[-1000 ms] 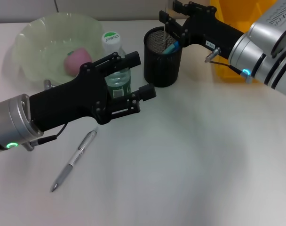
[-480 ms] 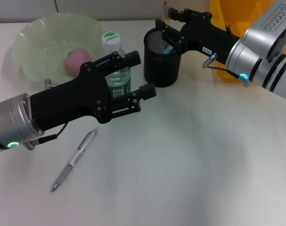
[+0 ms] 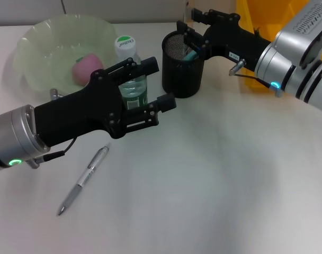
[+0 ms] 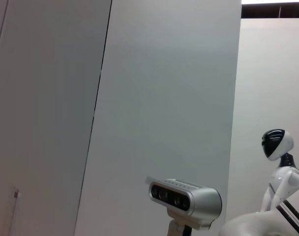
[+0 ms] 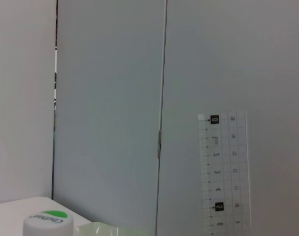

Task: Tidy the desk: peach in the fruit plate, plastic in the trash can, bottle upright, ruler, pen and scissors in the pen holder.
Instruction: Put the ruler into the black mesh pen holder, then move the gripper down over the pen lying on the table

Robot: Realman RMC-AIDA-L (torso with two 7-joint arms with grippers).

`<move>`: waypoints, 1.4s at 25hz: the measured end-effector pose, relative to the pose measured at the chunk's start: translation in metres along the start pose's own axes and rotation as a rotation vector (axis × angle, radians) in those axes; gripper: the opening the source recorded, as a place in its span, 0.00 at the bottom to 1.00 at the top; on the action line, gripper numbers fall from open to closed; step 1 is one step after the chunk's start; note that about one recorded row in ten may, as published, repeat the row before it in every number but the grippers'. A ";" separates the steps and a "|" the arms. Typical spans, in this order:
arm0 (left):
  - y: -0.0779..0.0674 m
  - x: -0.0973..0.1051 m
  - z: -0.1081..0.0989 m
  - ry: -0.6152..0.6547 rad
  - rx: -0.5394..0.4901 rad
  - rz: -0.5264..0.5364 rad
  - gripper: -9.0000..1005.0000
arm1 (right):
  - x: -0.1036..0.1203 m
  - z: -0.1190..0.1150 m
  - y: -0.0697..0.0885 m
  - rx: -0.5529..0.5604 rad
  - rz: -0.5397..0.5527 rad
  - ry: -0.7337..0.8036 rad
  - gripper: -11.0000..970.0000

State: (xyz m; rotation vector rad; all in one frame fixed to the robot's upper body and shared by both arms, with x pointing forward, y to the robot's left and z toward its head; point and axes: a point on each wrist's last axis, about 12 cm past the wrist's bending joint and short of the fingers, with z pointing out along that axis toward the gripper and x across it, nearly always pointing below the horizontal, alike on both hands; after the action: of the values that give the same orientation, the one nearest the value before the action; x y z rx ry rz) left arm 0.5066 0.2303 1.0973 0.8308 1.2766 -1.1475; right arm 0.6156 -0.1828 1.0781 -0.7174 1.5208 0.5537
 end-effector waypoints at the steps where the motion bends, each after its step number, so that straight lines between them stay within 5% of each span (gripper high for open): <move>1: 0.000 0.000 0.000 0.000 0.000 0.000 0.79 | 0.000 0.000 0.000 0.001 0.000 -0.001 0.43; 23: 0.001 -0.001 0.001 0.002 0.001 0.003 0.79 | -0.002 -0.009 0.003 0.000 -0.002 -0.076 0.50; 35: 0.000 -0.001 -0.004 0.005 -0.005 -0.004 0.79 | 0.005 -0.086 0.032 -0.107 0.103 -0.380 0.50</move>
State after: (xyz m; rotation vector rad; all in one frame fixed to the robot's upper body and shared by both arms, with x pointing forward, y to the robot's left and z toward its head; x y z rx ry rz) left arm 0.5053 0.2345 1.0973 0.8288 1.2853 -1.1453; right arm 0.5334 -0.2232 1.0777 -0.5783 1.1842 0.8050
